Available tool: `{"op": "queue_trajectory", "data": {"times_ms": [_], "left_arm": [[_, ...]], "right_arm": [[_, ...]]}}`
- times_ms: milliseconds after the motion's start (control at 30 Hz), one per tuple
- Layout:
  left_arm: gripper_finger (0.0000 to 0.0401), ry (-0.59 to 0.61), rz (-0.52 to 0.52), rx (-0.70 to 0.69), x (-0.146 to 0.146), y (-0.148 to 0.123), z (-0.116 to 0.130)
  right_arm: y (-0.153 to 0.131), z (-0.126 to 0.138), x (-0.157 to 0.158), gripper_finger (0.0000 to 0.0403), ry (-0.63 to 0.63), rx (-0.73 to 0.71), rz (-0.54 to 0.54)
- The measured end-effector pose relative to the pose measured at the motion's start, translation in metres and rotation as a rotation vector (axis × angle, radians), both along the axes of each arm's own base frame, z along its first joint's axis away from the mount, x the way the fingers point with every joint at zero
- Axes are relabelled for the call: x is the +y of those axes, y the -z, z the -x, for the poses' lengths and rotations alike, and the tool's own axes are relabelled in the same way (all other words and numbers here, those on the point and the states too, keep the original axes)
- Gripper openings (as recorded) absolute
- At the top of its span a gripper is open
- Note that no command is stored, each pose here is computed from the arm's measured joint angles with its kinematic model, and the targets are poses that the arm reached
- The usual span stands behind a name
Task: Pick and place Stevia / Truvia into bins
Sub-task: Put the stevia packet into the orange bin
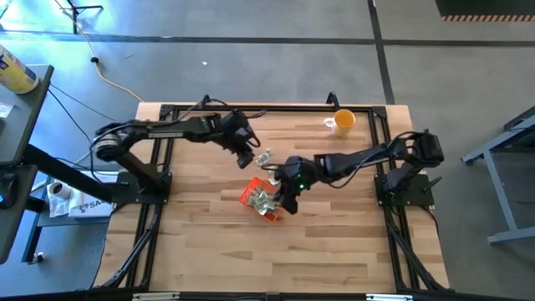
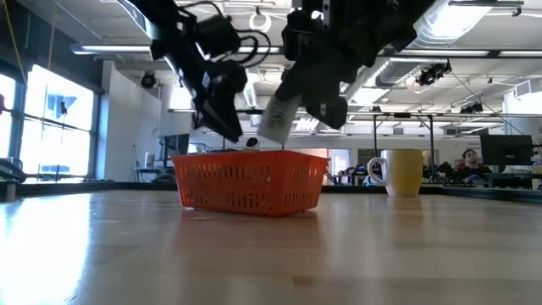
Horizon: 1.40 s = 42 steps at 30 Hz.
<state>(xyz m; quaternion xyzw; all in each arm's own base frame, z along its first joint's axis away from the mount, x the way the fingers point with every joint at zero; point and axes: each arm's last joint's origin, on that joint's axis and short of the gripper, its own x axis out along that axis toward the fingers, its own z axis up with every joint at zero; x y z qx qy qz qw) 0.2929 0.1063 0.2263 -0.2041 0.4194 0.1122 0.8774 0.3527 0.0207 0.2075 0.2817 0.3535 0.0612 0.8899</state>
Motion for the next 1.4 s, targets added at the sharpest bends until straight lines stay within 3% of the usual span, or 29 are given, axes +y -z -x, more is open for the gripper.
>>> {"op": "queue_trajectory", "data": {"times_ms": [200, 333, 500, 600, 733, 1033, 1167, 1267, 1400], "left_arm": [[0.0239, -0.021, 0.003, 0.099, 0.005, 0.038, -0.017], [0.0300, -0.039, -0.029, 0.081, 0.009, 0.049, -0.026], [0.0327, -0.022, -0.056, 0.070, 0.013, 0.064, -0.034], [0.0306, 0.005, -0.063, 0.101, 0.014, 0.077, -0.038], [0.0245, 0.015, -0.131, 0.146, 0.014, 0.092, -0.044], [0.0045, 0.084, -0.211, 0.262, 0.013, 0.089, -0.034], [0.0037, 0.091, -0.172, 0.363, 0.006, 0.074, -0.016], [0.0061, 0.072, -0.140, 0.397, -0.006, 0.053, -0.003], [0.0049, 0.124, -0.127, 0.326, -0.027, 0.020, 0.007]], "right_arm": [[-0.002, 0.004, 0.005, 0.0173, 0.041, 0.038, -0.010], [-0.015, 0.009, 0.006, 0.0273, 0.091, 0.007, 0.030], [-0.019, 0.018, 0.003, 0.0343, 0.134, 0.050, 0.070], [-0.027, 0.026, 0.001, 0.0353, 0.184, 0.061, 0.123], [-0.035, 0.037, -0.005, 0.0351, 0.264, 0.094, 0.204], [-0.053, 0.061, -0.013, 0.0321, 0.364, 0.127, 0.324], [-0.060, 0.071, -0.015, 0.0306, 0.394, 0.141, 0.359], [-0.065, 0.077, -0.016, 0.0298, 0.413, 0.140, 0.376], [-0.070, 0.082, -0.016, 0.0289, 0.407, 0.128, 0.391]]}}
